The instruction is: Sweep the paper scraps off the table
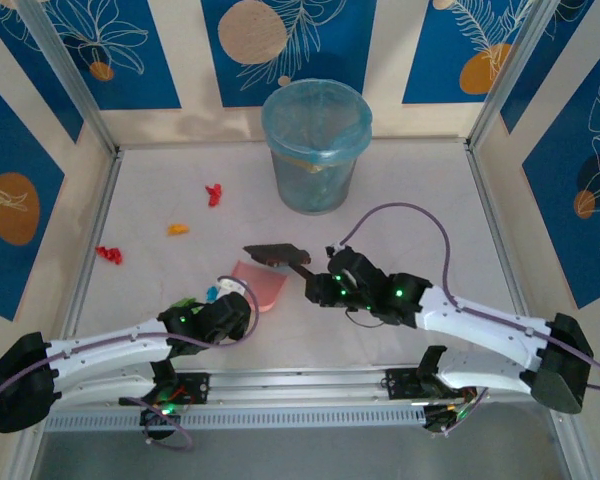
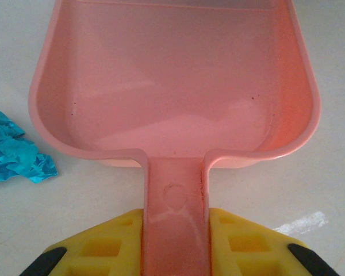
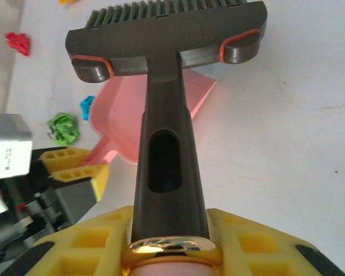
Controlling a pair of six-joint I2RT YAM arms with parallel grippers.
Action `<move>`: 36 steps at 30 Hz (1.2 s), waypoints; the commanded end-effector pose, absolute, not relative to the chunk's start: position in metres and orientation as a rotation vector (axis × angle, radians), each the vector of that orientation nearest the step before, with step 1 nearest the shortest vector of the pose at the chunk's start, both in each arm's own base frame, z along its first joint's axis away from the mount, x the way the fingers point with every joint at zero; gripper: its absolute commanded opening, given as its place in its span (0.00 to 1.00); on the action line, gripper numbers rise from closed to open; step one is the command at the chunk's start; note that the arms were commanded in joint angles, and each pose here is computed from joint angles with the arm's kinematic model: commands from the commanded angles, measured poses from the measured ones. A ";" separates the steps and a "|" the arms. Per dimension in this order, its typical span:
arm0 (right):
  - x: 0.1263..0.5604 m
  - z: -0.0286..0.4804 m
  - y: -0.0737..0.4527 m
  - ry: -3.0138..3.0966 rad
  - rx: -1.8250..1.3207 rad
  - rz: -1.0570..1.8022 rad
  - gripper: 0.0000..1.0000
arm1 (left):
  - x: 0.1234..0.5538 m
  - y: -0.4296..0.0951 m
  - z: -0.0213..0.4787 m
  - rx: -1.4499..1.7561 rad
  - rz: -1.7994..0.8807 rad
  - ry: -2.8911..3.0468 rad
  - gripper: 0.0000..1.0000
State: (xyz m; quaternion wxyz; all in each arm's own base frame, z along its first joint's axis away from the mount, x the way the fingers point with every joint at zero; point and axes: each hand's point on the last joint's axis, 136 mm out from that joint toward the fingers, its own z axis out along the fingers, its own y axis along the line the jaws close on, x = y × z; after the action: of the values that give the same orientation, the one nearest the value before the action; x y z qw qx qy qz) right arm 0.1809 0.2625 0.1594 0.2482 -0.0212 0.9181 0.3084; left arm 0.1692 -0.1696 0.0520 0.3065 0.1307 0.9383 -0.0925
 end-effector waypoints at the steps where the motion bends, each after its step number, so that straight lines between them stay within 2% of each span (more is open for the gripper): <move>1: 0.185 0.171 0.253 2.440 0.017 0.859 0.00 | 0.164 -0.169 0.044 0.369 -0.254 2.523 0.00; 9: 0.209 0.164 0.232 2.456 0.078 0.709 0.00 | 0.162 -0.176 0.040 0.407 -0.272 2.538 0.00; 17: 0.219 0.154 0.258 2.513 0.093 0.903 0.00 | 0.161 -0.180 0.036 0.429 -0.271 2.555 0.00; 25: 0.195 0.152 0.287 2.611 -0.016 1.041 0.00 | 0.161 -0.180 0.035 0.434 -0.271 2.557 0.00; 36: 0.152 0.163 0.273 2.569 0.035 1.260 0.00 | 0.162 -0.180 0.035 0.436 -0.258 2.557 0.00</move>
State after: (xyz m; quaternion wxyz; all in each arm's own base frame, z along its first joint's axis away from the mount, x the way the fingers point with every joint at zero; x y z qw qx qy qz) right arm 0.1592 0.2727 0.1470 0.1443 0.0030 0.9051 0.3999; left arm 0.1726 -0.1850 0.0440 0.2979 0.1471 0.9377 -0.1015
